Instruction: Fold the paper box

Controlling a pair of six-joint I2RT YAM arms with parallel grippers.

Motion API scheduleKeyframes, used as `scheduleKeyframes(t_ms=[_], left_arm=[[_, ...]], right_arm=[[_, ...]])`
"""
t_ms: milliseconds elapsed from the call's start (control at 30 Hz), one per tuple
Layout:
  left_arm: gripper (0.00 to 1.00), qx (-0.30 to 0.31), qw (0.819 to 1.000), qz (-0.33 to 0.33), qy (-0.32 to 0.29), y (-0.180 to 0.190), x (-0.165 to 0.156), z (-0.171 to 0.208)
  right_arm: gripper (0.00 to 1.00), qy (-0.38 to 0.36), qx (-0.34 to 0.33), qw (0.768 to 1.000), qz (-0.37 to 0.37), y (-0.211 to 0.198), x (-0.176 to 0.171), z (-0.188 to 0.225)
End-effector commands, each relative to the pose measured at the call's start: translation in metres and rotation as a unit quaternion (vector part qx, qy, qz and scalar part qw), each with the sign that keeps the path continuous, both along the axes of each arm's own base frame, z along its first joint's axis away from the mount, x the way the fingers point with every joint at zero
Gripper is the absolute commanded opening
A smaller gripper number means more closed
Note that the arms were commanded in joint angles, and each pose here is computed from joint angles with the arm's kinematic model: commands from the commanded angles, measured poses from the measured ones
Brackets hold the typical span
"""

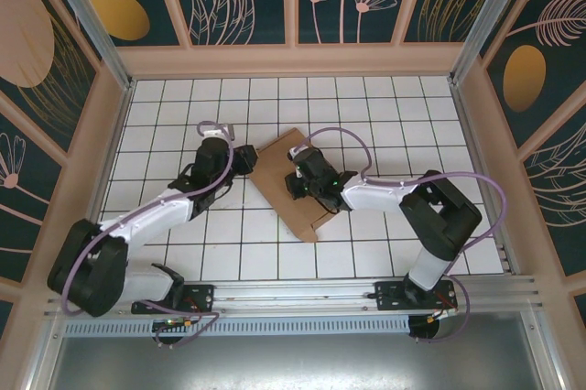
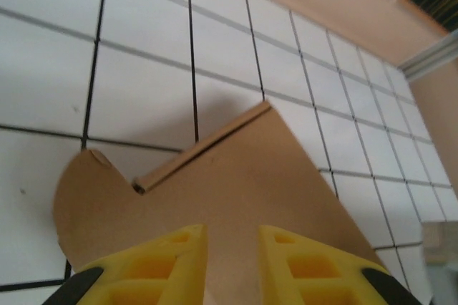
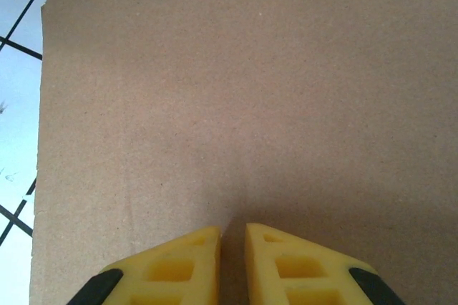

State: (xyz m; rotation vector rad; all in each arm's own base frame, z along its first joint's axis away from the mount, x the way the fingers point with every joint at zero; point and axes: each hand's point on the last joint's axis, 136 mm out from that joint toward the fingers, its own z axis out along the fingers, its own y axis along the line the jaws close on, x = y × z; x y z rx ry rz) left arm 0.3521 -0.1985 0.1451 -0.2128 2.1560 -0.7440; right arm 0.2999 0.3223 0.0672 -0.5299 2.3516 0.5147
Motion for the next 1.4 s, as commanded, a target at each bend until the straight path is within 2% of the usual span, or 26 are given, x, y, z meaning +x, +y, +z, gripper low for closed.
scheduleKeyframes(t_ms=[0, 167, 300, 333, 433, 500, 567, 667, 767, 867, 1100, 1367], left_arm=[[0.24, -0.016, 0.999, -0.035, 0.034, -0.02, 0.002, -0.009], [0.22, -0.038, 0.994, -0.067, 0.081, -0.045, 0.013, -0.024], [0.21, -0.065, 0.986, -0.1, 0.115, -0.062, 0.007, -0.034], [0.21, -0.069, 0.985, -0.101, 0.124, -0.062, 0.004, -0.037], [0.25, -0.084, 0.98, -0.087, 0.157, -0.057, -0.009, -0.046], [0.31, -0.111, 0.973, -0.083, 0.182, -0.057, -0.022, -0.05], [0.34, -0.139, 0.966, -0.078, 0.202, -0.056, -0.034, -0.05], [0.39, -0.151, 0.963, -0.051, 0.219, -0.048, -0.04, -0.046], [0.47, -0.136, 0.956, -0.013, 0.261, -0.039, -0.045, -0.054], [0.48, -0.157, 0.94, -0.009, 0.302, -0.045, -0.051, -0.061], [0.51, -0.168, 0.931, 0.007, 0.325, -0.052, -0.048, -0.061], [0.51, -0.145, 0.926, 0.018, 0.349, -0.056, -0.038, -0.092]], right_arm=[[0.2, 0.045, -0.04, 0.998, -0.009, -0.025, -0.022, -0.026], [0.28, 0.007, 0.075, 0.997, 0.01, -0.014, -0.013, 0.046], [0.48, -0.011, 0.119, 0.993, -0.006, -0.028, -0.002, 0.077], [0.5, -0.002, 0.122, 0.993, -0.013, -0.032, 0.001, 0.077], [0.52, 0.005, 0.08, 0.995, -0.055, -0.055, 0.013, 0.069], [0.56, 0.01, 0.013, 0.996, -0.092, -0.076, 0.023, 0.057], [0.66, 0.0, -0.037, 0.993, -0.113, -0.092, 0.035, 0.054], [0.78, 0.003, -0.072, 0.99, -0.117, -0.104, 0.049, 0.043], [0.78, 0.033, -0.083, 0.992, -0.088, -0.096, 0.052, 0.026], [0.78, 0.055, -0.066, 0.993, -0.076, -0.085, 0.05, 0.017], [0.77, 0.082, -0.104, 0.986, -0.098, -0.096, 0.046, -0.014], [0.77, 0.106, -0.111, 0.984, -0.092, -0.097, 0.036, -0.033]])
